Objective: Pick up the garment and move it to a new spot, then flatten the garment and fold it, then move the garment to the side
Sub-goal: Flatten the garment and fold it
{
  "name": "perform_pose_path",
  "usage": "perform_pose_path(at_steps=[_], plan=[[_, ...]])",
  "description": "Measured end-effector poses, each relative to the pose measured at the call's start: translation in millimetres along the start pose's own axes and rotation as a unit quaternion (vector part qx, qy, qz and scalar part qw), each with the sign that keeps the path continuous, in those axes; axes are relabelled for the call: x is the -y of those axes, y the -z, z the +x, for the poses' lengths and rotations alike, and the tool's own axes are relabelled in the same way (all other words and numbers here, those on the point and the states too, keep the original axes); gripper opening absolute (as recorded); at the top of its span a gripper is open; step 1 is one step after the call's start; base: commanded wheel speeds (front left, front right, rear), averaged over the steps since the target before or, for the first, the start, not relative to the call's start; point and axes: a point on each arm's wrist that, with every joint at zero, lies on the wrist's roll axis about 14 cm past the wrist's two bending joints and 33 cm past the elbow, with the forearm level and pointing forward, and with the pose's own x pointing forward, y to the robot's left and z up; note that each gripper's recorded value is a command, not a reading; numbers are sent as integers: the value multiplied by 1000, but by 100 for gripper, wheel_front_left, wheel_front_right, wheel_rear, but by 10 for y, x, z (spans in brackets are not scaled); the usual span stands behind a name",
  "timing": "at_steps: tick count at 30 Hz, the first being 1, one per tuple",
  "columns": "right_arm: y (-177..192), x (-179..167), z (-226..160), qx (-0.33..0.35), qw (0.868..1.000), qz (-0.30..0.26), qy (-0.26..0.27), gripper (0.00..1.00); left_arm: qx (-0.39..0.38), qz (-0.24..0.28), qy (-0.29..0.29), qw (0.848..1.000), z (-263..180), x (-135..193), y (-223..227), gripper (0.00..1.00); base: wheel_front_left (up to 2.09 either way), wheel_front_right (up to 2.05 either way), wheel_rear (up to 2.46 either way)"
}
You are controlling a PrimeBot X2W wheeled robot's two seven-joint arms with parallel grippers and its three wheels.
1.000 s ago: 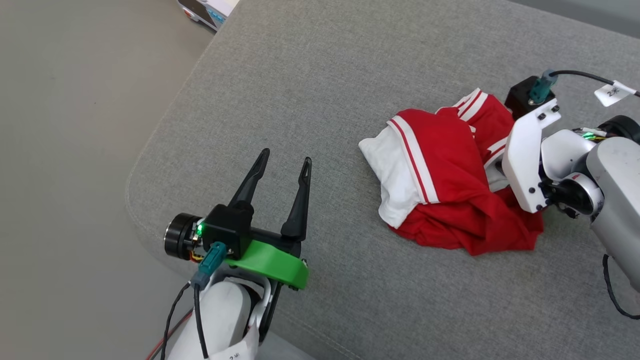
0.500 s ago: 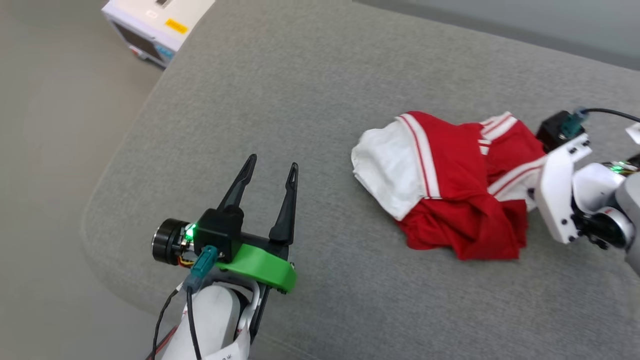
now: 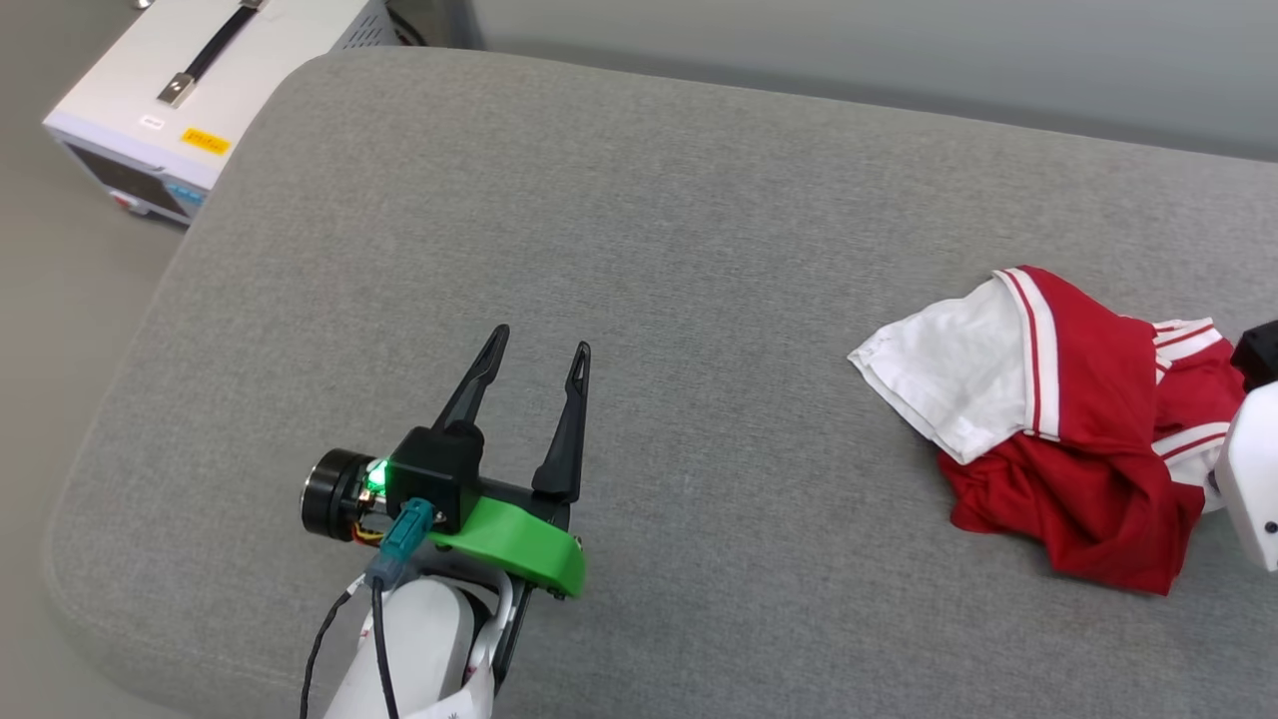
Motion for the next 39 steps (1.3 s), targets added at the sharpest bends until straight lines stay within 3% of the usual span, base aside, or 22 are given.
perform_pose_path(at_steps=[1, 2, 3, 9, 13, 16, 21, 29, 31, 35, 39], plan=[[42, 16, -5, 1, 1000, 8, 2, 0, 0, -1, 3, 1000, 9, 19, 6, 100, 0, 0, 0], [63, 34, -10, 8, 1000, 16, 5, 44, -1, -2, 7, 1000, 19, 45, 14, 100, 0, 0, 0], [64, 50, -18, 17, 1000, 23, 7, 100, -2, -3, 11, 1000, 28, 69, 25, 100, 0, 0, 0], [-116, 110, -128, 102, 992, 68, 16, 100, -5, -4, 31, 999, 75, 191, 57, 100, 0, 0, 0], [-367, 201, -365, 196, 976, 90, 29, 100, 0, -7, 47, 999, 105, 286, 24, 100, 0, 0, 0], [-524, 251, -597, 271, 956, 102, 38, 100, 7, -10, 58, 998, 126, 359, -16, 100, 0, 0, 0], [-583, 278, -972, 387, 910, 137, 57, 100, 9, -25, 79, 997, 141, 505, -32, 100, 0, 0, 0], [-392, 133, -1380, 487, 849, 182, 92, 100, -23, -61, 142, 988, 176, 895, 106, 100, 0, 0, 0], [-347, 128, -1482, 503, 836, 194, 106, 100, -51, -71, 166, 982, 231, 1042, 164, 100, 0, 0, 0], [-223, 130, -1611, 509, 824, 209, 132, 100, -103, -59, 221, 968, 414, 1344, 183, 100, 0, 0, 0], [-101, 171, -1682, 504, 821, 218, 156, 100, -198, -64, 287, 935, 477, 1708, 311, 100, 0, 0, 0]])
